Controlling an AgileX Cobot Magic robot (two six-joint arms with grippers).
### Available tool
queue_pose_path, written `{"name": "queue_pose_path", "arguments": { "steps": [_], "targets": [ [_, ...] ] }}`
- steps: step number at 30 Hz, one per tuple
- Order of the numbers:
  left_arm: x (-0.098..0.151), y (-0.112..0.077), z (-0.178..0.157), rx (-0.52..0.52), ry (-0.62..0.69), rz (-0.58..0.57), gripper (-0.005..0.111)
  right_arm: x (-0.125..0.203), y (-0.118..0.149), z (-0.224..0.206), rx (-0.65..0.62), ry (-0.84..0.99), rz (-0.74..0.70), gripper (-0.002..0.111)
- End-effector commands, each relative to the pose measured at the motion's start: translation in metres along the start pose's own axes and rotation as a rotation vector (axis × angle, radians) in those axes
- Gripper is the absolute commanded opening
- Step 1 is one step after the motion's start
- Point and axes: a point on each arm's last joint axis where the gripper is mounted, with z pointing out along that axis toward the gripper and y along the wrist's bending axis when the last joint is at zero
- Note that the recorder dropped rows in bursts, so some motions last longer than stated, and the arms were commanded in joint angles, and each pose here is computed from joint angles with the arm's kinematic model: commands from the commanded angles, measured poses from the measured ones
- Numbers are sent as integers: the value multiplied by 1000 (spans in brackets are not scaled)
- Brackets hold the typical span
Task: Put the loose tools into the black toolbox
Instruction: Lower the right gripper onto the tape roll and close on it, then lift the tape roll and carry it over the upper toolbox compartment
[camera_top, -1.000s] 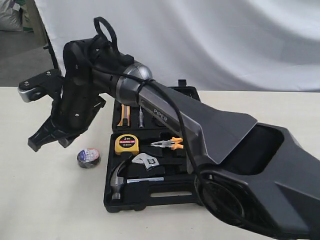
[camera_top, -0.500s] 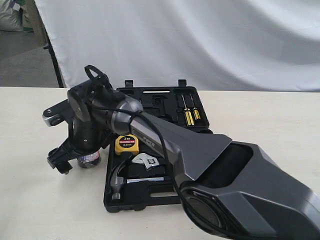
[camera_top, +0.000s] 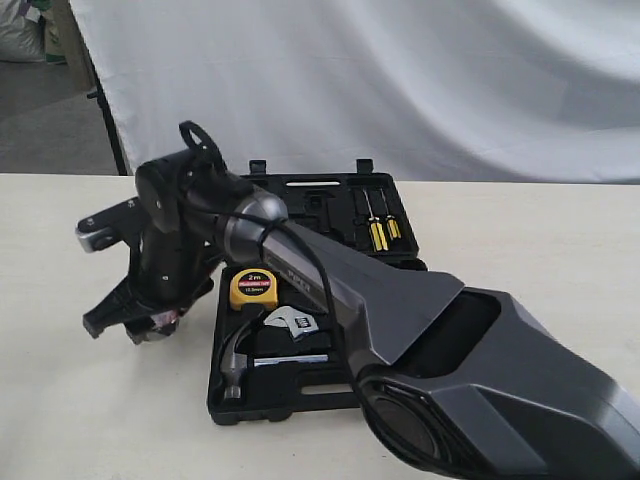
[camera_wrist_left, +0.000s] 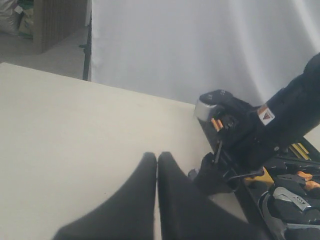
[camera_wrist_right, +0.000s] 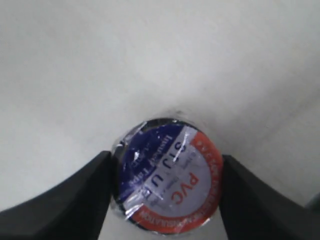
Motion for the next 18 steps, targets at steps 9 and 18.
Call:
{"name": "queue_pose_path", "arguments": {
  "steps": [9, 18],
  "targets": [
    [-2, 1, 0, -21, -20, 0, 1, -32, -31, -183, 84, -337, 37, 2],
    [-2, 1, 0, -21, -20, 0, 1, 12, -101, -118, 126, -44, 183, 2]
  ]
}}
